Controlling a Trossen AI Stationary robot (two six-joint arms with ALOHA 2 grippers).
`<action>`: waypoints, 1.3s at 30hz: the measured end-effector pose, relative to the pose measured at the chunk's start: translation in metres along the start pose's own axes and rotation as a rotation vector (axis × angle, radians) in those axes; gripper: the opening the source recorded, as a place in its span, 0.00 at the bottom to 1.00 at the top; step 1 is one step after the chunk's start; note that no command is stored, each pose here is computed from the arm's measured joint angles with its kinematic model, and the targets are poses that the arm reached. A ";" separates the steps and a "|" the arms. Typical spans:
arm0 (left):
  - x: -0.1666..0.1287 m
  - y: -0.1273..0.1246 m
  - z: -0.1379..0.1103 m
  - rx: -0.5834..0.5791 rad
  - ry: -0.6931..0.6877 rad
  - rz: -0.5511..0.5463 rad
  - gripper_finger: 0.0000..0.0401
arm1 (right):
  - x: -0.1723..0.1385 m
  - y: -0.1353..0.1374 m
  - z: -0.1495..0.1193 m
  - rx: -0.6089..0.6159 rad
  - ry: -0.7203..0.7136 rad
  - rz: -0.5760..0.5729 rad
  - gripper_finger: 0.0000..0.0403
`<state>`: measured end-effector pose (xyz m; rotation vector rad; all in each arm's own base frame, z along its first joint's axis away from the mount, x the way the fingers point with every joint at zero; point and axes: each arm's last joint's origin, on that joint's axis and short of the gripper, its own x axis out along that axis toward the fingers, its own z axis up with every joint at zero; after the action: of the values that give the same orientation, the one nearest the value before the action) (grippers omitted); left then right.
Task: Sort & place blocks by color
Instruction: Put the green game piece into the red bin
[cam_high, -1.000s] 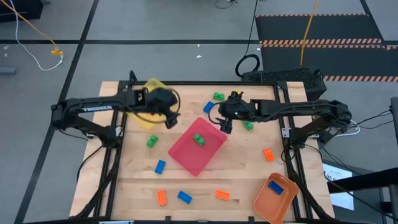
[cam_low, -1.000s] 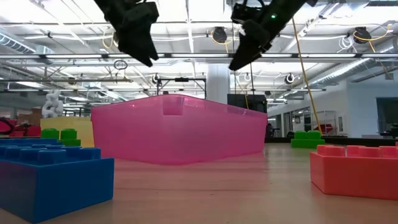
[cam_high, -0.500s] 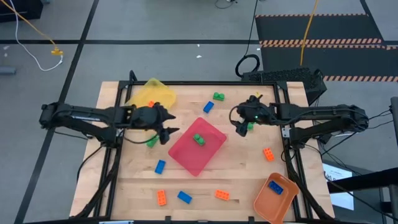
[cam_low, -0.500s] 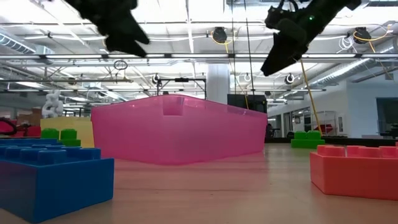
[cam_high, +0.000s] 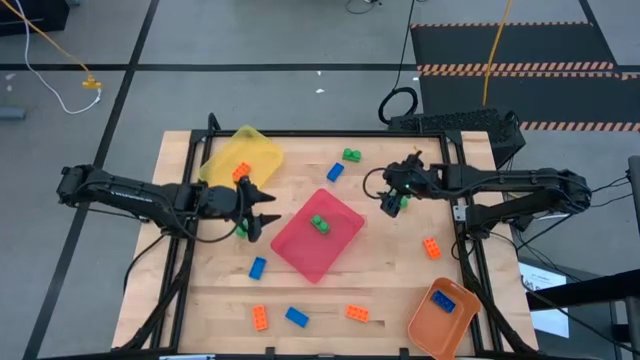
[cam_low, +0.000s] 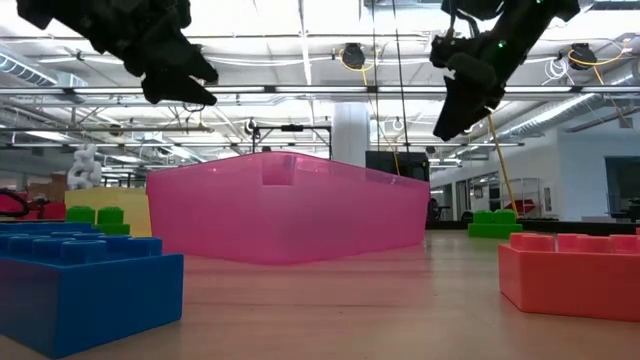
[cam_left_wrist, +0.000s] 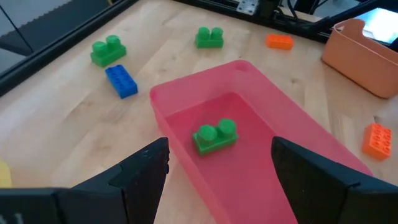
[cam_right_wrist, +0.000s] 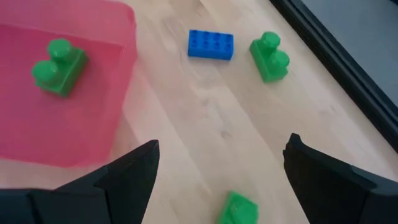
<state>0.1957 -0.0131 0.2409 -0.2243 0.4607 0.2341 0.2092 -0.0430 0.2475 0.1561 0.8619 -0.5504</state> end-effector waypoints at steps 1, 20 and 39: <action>0.000 0.000 0.000 0.001 0.000 -0.001 0.70 | 0.000 -0.001 0.000 0.003 0.000 -0.003 0.81; 0.000 -0.002 -0.001 0.019 0.002 -0.003 0.70 | 0.004 0.000 0.038 -0.055 0.122 -0.049 0.81; -0.002 -0.007 0.000 0.009 -0.018 -0.034 0.70 | 0.014 -0.004 0.038 -0.025 0.278 -0.048 0.81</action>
<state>0.1961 -0.0205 0.2428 -0.2205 0.4398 0.2006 0.2405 -0.0649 0.2618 0.1918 1.1445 -0.5707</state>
